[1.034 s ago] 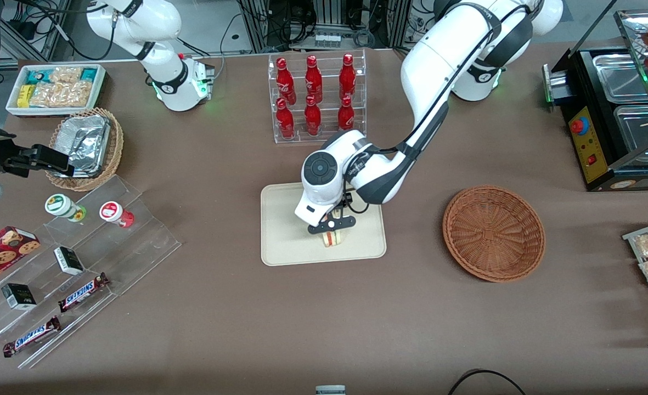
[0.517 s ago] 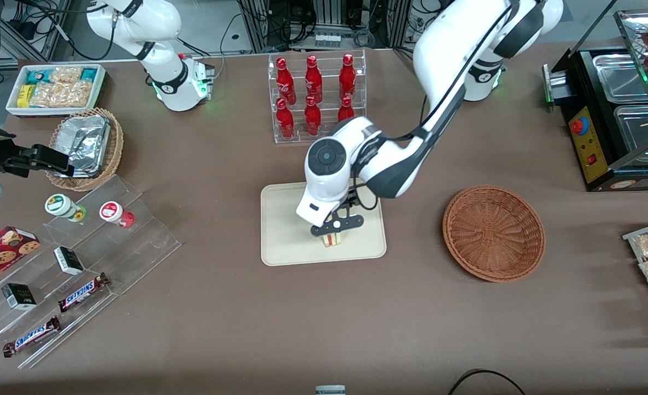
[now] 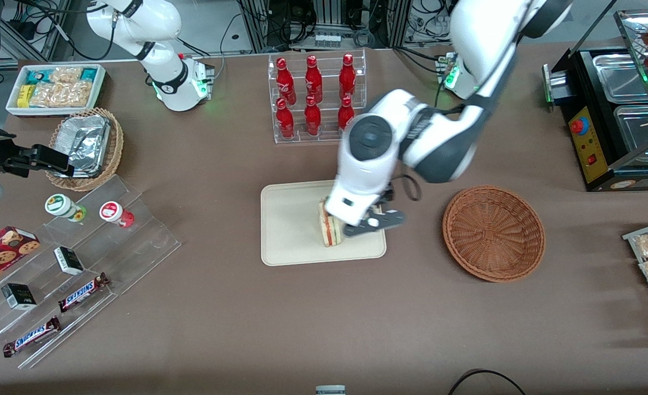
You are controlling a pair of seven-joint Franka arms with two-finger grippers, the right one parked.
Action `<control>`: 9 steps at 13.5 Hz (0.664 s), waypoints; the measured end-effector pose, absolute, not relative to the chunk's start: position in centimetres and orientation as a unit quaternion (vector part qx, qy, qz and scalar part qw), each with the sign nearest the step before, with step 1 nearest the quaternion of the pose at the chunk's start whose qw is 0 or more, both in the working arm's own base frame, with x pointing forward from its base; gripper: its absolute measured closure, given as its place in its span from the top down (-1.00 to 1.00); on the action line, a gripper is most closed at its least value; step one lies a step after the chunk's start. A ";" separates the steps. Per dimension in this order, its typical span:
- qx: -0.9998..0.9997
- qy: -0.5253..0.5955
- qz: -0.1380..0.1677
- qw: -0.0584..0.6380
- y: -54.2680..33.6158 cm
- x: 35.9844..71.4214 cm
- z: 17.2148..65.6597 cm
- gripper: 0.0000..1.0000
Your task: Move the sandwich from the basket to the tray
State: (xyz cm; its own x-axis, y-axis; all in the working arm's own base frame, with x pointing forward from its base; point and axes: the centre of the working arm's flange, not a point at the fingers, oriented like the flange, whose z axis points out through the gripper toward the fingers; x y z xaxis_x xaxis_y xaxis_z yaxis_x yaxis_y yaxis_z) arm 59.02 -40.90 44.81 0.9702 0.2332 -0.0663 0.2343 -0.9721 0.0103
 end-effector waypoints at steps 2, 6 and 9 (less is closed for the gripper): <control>0.994 0.100 -0.036 0.012 -37.5 60.6 45.8 1.00; 0.997 0.070 -0.043 0.003 -32.2 62.0 46.5 1.00; 0.997 0.049 -0.056 -0.005 -26.8 63.1 47.7 1.00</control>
State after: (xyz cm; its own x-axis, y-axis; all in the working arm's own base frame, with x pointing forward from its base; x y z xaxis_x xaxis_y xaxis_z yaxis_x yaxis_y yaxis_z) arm 63.08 -26.76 47.71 0.9890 0.0973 -0.1111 0.0962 -0.9952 -0.0158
